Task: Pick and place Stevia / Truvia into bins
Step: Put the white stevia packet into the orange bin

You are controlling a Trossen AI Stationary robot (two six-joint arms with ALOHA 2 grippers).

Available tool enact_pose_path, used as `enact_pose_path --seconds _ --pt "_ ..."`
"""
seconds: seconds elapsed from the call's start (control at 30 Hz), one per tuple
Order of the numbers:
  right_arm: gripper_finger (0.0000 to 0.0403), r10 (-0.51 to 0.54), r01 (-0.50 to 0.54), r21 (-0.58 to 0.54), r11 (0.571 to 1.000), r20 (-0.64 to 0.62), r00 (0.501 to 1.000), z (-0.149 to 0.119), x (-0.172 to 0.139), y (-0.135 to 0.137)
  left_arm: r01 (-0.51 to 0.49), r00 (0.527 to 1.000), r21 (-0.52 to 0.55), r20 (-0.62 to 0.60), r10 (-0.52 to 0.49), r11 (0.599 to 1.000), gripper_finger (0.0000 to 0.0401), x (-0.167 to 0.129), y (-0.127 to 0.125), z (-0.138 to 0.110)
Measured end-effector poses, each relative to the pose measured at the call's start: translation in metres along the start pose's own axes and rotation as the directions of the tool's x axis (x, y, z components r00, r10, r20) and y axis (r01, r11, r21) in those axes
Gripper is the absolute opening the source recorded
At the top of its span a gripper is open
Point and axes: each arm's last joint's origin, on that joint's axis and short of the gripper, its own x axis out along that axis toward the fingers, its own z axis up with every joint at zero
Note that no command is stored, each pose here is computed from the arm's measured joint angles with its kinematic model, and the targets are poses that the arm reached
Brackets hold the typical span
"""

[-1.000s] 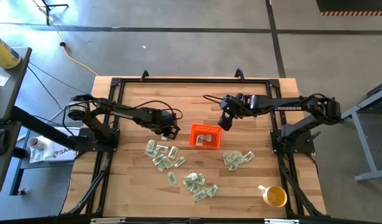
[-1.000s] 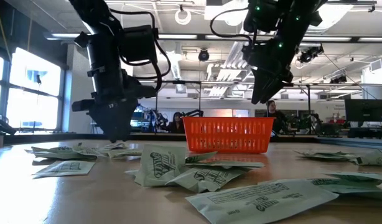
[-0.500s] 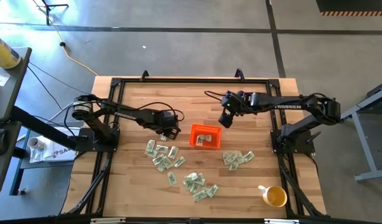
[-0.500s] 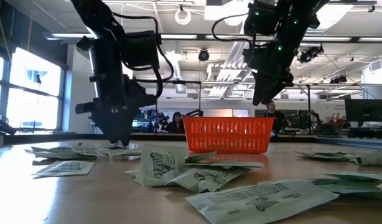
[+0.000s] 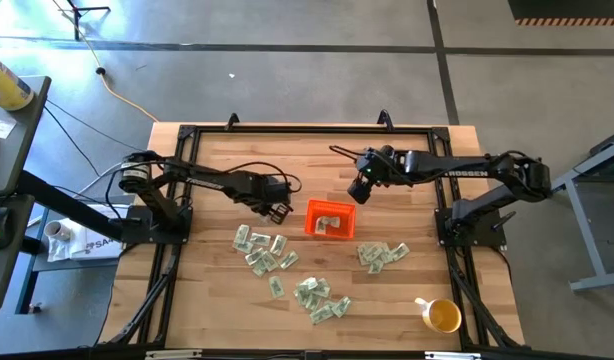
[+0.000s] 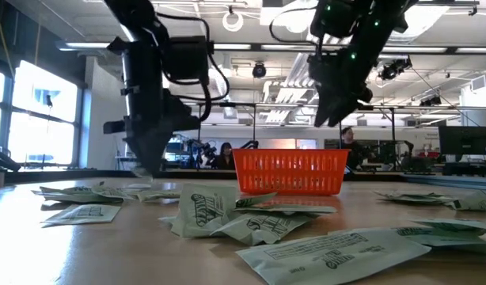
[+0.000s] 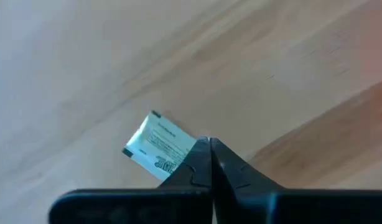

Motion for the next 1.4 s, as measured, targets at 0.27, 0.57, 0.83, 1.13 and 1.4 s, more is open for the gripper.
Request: enact_pose_path --seconds 0.27,0.57,0.83,1.13,1.4 --pt "0.0257 -0.086 0.077 0.08 0.994 0.122 0.989 0.002 -0.029 -0.008 0.054 0.98 0.157 0.179 -0.082 0.986 0.0031 -0.042 -0.024 0.035" --pt "0.0233 -0.149 0.14 0.12 0.983 0.073 0.986 -0.009 -0.049 -0.021 0.282 0.804 0.429 0.383 -0.455 0.858 0.0024 -0.066 -0.065 0.073" --pt "0.0232 -0.16 0.157 0.109 0.982 0.024 0.987 -0.014 -0.05 -0.023 0.372 0.823 0.464 0.236 -0.517 0.804 0.0058 -0.021 -0.087 0.072" --pt "0.0232 -0.154 0.15 0.104 0.983 0.028 0.988 -0.014 -0.05 -0.022 0.413 0.809 0.421 0.237 -0.538 0.807 0.0161 -0.025 -0.088 0.073" --pt "0.0232 -0.141 0.134 0.102 0.986 0.068 0.988 -0.009 -0.049 -0.021 0.24 0.949 0.334 0.116 -0.292 0.912 0.0236 -0.041 -0.055 0.054"
